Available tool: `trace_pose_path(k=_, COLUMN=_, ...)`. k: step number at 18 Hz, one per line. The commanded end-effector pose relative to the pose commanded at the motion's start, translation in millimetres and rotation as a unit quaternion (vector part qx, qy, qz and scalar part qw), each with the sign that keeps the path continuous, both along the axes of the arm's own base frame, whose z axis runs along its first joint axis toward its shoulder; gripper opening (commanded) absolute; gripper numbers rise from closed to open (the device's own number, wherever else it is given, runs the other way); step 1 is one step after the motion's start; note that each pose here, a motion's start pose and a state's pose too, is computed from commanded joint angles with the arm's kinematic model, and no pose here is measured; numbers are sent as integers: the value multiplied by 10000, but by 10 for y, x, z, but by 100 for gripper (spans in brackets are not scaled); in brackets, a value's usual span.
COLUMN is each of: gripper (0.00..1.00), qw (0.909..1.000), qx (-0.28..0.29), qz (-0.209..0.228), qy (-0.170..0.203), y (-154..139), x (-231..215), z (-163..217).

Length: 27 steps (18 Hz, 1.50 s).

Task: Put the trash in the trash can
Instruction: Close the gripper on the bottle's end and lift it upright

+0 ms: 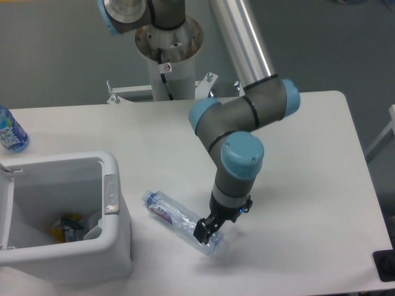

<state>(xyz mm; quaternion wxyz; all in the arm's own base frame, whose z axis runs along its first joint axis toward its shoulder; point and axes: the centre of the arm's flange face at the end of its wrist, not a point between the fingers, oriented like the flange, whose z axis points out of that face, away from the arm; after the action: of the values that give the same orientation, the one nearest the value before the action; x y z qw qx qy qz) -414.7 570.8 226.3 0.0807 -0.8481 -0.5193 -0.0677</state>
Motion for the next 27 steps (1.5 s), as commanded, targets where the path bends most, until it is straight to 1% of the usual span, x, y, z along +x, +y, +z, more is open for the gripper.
trace_pose_path(k=3, gripper=100, qw=10000, qx=-96, qz=-9, qy=-17, y=35, x=-25, z=-134)
trace_pose_path(k=6, gripper=100, qw=9999, qx=-112, qz=-69, qy=-18, y=70, x=13, z=-160)
trace_pose_path(k=11, gripper=100, qw=9996, qx=-228, qz=-167, qy=-99, y=175, x=112, z=-369)
trace_pose_path(k=14, gripper=100, qw=9991, qx=-344, qz=-232, qy=-32, y=229, x=172, z=-428)
trace_pose_path(k=15, gripper=96, qw=9991, qx=-340, qz=-239, qy=-26, y=235, x=181, z=-417)
trace_pose_path(k=19, gripper=72, qw=9991, qx=-345, qz=-231, qy=-22, y=227, x=188, z=-409)
trace_pose_path(k=21, gripper=67, qw=9992, qx=-340, qz=-231, qy=-16, y=223, x=192, z=-394)
trace_pose_path(k=23, gripper=64, qw=9991, qx=-351, qz=-231, qy=-17, y=212, x=201, z=-393)
trace_pose_path(k=27, gripper=62, qw=9991, qx=-352, qz=-228, qy=16, y=204, x=203, z=-358)
